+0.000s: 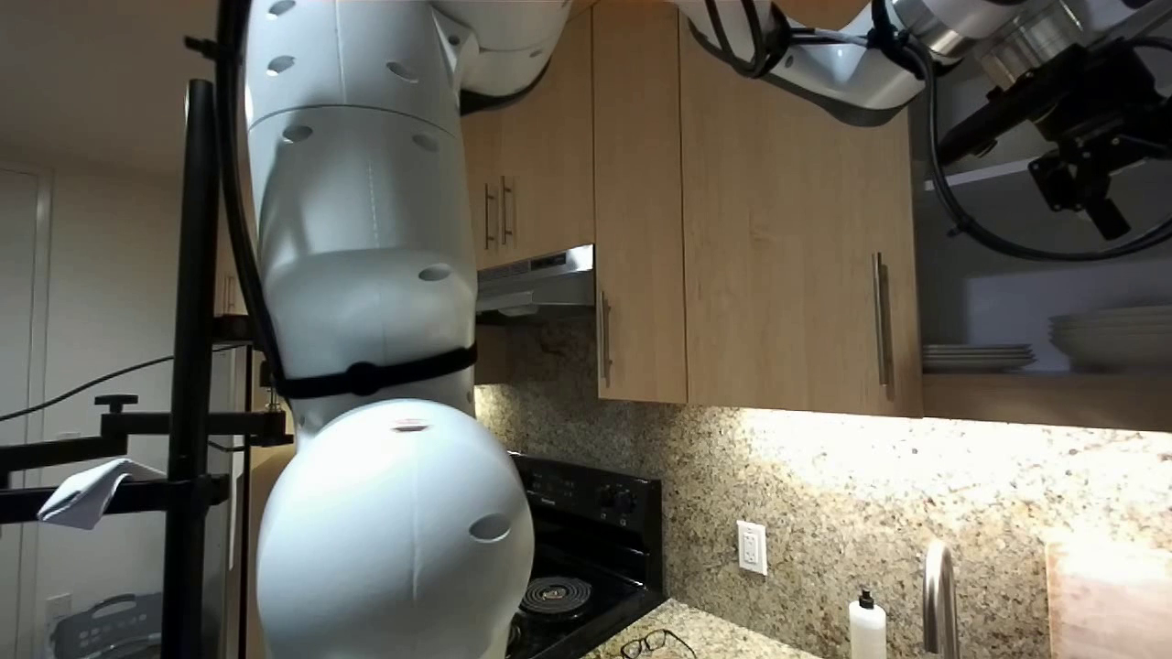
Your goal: Open the right cupboard.
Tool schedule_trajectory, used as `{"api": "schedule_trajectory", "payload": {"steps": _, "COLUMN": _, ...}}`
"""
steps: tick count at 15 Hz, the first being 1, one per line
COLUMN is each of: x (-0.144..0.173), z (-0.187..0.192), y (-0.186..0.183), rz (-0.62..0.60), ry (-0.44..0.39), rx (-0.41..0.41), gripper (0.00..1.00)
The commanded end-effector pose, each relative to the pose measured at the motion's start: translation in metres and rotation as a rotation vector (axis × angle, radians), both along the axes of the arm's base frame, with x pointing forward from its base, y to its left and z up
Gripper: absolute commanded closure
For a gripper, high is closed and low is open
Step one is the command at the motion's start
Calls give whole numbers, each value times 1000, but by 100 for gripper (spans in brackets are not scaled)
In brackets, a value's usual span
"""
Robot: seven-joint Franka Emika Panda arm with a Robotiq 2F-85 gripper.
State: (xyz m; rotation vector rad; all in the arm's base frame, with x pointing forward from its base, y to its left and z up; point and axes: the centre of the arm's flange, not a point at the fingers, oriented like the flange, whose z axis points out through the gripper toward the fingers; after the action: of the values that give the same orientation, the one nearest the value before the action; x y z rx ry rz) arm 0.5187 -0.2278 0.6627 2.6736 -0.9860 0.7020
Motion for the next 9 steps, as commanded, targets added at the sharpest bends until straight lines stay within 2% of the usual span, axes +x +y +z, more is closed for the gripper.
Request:
{"api": "schedule_trajectory", "payload": {"steps": 1, "x": -5, "z": 4, "y": -14, "rz": -15, "ry": 9, "rx": 6, "gripper": 0}}
{"api": "schedule_trajectory", "payload": {"steps": 9, "x": -28, "z": 5, "y": -54, "rz": -106, "ry": -10, "rx": 30, "gripper": 0}}
